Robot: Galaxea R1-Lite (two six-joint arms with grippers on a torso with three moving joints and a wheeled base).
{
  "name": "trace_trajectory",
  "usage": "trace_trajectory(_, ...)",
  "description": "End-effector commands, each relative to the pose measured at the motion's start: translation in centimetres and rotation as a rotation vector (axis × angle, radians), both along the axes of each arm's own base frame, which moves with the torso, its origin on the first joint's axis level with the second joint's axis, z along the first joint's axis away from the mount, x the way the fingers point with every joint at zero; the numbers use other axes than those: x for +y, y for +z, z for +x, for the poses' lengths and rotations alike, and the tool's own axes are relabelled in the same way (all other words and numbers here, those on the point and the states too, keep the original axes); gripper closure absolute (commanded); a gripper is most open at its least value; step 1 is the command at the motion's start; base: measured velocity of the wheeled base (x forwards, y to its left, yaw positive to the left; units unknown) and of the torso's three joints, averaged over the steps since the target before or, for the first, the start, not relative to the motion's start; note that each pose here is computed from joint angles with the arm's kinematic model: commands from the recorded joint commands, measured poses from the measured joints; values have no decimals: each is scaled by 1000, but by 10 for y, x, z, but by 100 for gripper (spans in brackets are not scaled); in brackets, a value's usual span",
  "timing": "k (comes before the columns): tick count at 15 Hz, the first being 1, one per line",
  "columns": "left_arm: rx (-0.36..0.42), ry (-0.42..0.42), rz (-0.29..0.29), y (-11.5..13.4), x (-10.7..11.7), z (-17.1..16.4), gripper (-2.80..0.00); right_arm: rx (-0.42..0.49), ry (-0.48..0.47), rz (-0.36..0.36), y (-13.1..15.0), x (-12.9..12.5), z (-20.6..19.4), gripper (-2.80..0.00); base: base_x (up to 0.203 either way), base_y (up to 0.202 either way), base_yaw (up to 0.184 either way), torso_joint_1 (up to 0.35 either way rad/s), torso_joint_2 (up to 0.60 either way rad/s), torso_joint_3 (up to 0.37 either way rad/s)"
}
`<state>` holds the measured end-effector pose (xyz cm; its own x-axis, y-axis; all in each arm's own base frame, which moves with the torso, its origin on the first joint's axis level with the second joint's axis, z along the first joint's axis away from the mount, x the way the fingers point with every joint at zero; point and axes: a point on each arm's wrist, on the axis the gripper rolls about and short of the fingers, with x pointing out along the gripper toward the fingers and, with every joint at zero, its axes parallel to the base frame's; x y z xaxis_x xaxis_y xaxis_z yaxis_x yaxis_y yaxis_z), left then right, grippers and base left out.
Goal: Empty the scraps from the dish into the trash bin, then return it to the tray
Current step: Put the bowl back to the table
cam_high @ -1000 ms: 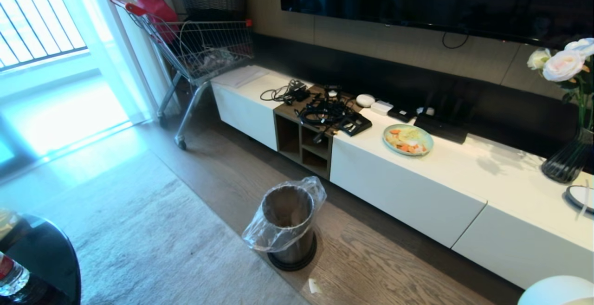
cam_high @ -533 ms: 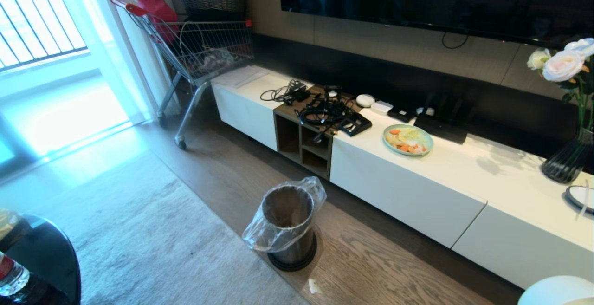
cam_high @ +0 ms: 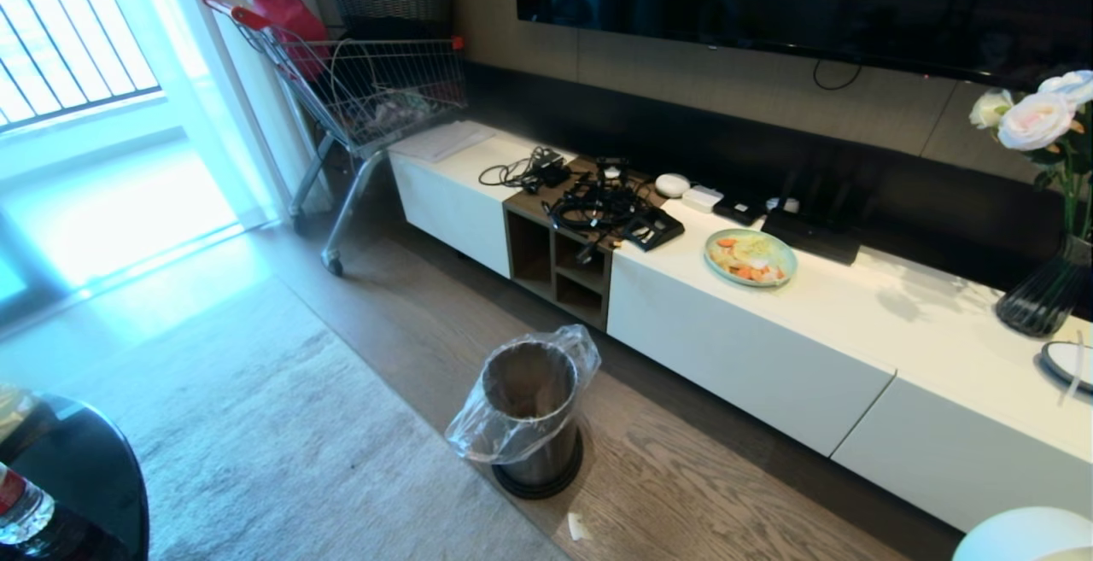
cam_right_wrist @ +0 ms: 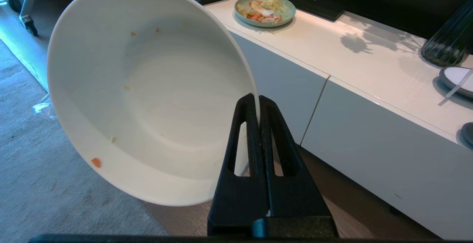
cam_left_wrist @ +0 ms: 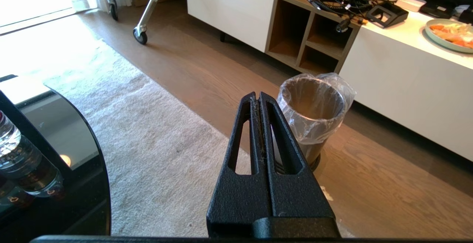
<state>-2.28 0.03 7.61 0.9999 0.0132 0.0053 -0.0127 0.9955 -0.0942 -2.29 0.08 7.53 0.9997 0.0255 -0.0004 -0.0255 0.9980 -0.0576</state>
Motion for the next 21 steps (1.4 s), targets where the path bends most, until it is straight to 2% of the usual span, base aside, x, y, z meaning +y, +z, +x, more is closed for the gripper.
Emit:
trace_trajectory(1, -1, 1, -1, 0, 0, 0, 0, 1, 2, -1, 0, 0, 0, 0, 0, 0, 0, 0, 0, 0)
trace_trajectory(21, -1, 1, -1, 0, 0, 0, 0, 1, 1, -1, 0, 0, 0, 0, 0, 0, 0, 0, 0, 0)
